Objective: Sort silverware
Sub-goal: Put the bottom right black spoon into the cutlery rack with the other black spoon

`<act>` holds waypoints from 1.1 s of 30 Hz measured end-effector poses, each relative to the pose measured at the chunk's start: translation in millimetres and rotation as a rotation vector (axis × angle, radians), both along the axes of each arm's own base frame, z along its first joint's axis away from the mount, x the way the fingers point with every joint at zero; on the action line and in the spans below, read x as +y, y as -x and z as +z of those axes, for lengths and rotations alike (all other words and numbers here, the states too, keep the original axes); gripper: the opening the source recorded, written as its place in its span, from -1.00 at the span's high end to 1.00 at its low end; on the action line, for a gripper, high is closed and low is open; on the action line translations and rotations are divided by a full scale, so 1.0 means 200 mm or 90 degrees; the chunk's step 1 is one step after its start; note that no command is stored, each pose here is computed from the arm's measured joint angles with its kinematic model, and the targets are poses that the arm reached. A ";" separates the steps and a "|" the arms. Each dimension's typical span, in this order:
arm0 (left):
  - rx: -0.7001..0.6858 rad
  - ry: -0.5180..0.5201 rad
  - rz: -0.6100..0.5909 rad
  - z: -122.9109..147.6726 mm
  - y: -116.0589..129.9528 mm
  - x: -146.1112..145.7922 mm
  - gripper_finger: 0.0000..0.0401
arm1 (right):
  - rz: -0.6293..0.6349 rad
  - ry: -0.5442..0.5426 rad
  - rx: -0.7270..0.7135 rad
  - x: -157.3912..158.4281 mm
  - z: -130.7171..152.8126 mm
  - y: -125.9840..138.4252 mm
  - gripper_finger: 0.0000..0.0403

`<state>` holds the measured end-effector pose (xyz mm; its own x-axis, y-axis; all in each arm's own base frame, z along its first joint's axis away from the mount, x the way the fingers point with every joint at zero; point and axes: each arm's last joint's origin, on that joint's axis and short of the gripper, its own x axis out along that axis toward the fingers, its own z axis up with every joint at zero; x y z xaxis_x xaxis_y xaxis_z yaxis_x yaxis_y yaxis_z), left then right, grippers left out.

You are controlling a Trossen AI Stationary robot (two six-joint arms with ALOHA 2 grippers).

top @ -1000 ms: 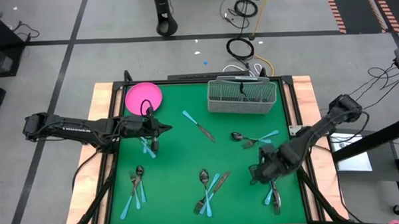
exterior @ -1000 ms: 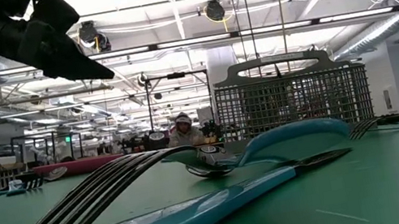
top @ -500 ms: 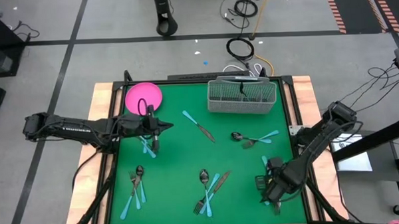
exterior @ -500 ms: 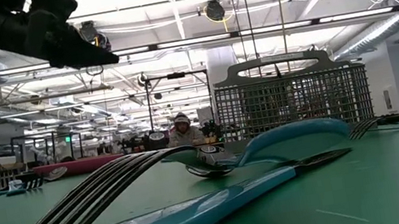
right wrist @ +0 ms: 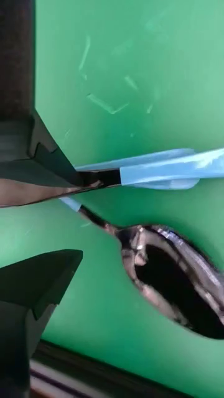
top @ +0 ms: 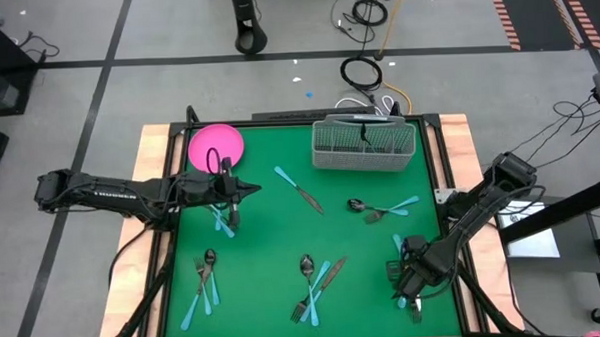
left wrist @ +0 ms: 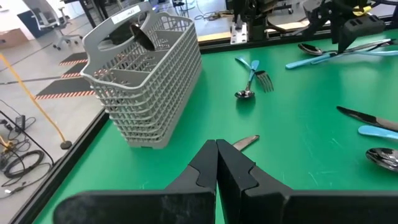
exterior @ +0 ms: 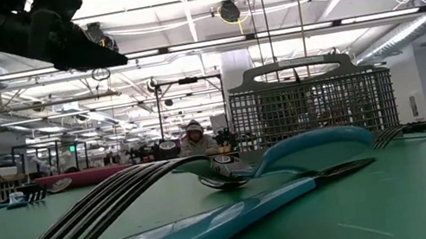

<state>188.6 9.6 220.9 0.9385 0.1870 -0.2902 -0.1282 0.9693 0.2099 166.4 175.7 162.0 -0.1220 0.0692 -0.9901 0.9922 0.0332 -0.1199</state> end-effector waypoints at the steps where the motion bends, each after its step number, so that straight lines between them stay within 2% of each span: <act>1: 0.000 0.000 0.000 0.00 0.00 0.00 1.00 | 0.000 0.002 -0.003 0.00 0.00 0.00 0.18; 10: 0.000 0.001 -0.003 0.00 0.00 0.00 1.00 | 0.000 0.007 0.007 -0.01 0.00 0.00 0.18; 14: 0.000 0.001 -0.003 0.00 0.00 0.00 1.00 | 0.000 -0.003 -0.006 -0.01 0.08 0.01 0.18; 19: -0.001 0.001 -0.003 0.00 0.00 0.00 1.00 | -0.001 0.025 0.020 -0.03 0.14 0.03 0.19; 27: -0.001 0.001 -0.003 0.00 0.00 0.00 1.00 | -0.009 0.034 0.026 -0.06 0.05 0.04 0.19; 33: -0.002 0.005 -0.002 0.00 0.00 0.00 1.00 | -0.015 0.014 -0.001 -0.07 0.00 0.03 0.19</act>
<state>188.8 9.5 221.2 0.9400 0.1822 -0.2886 -0.1262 0.9712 0.2022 160.1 162.4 161.1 -0.1193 0.0507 -0.9916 0.9929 0.0070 -0.1191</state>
